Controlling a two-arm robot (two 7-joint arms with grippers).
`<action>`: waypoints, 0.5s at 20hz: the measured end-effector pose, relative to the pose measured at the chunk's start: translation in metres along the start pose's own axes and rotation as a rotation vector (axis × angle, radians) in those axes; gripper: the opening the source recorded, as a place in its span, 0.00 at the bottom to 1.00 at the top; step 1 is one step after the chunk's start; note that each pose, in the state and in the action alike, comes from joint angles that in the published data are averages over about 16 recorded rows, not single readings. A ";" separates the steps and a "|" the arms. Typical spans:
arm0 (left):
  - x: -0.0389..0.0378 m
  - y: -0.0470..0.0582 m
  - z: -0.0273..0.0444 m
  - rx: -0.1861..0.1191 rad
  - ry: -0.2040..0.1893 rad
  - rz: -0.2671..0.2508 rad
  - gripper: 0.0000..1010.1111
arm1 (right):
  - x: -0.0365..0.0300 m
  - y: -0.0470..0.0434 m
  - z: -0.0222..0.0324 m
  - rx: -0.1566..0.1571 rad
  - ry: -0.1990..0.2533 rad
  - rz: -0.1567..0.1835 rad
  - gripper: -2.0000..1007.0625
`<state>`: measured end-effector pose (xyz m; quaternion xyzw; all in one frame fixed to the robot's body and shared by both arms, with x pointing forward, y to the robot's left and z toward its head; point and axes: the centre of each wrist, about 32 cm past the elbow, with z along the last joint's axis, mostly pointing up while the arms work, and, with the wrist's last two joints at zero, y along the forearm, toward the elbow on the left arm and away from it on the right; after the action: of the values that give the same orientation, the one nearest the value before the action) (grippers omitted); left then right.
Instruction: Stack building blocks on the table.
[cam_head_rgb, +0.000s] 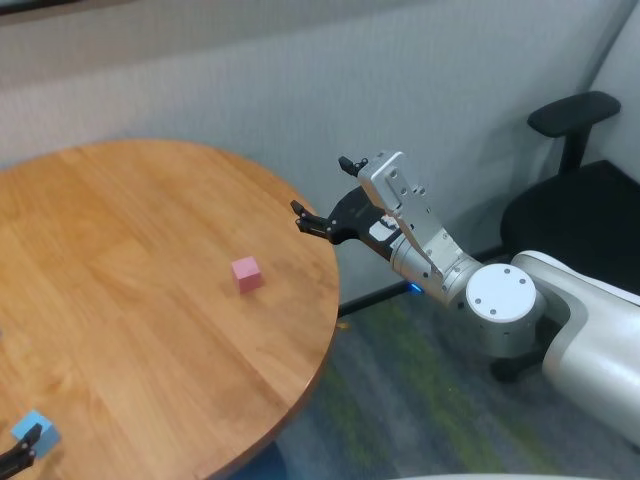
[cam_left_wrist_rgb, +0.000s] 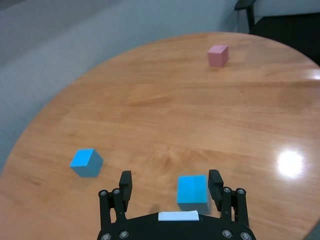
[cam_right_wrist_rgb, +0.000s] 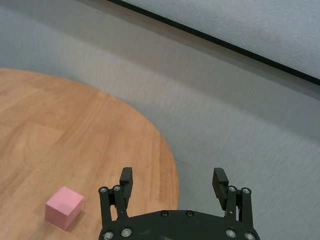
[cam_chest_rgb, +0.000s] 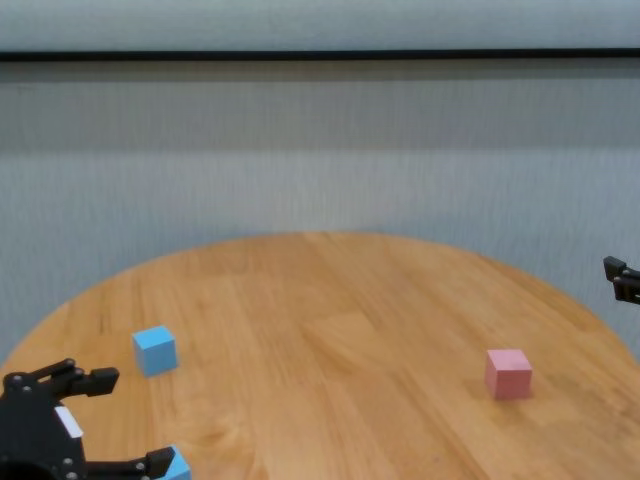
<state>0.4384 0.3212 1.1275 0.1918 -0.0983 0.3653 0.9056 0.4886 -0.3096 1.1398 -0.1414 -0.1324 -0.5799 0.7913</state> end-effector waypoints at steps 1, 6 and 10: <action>-0.0002 0.000 0.0005 -0.002 0.001 -0.006 0.99 | 0.0000 0.0000 0.0000 0.000 0.000 0.000 1.00; -0.0019 -0.001 0.0014 -0.006 0.001 -0.034 0.99 | 0.0000 0.0000 0.0000 0.000 0.000 0.000 1.00; -0.0040 -0.004 0.0001 -0.002 -0.001 -0.054 0.99 | 0.0000 0.0000 0.0000 0.000 0.000 0.000 1.00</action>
<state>0.4383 0.3161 1.1252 0.1937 -0.0938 0.3406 0.9152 0.4886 -0.3096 1.1398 -0.1414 -0.1324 -0.5799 0.7913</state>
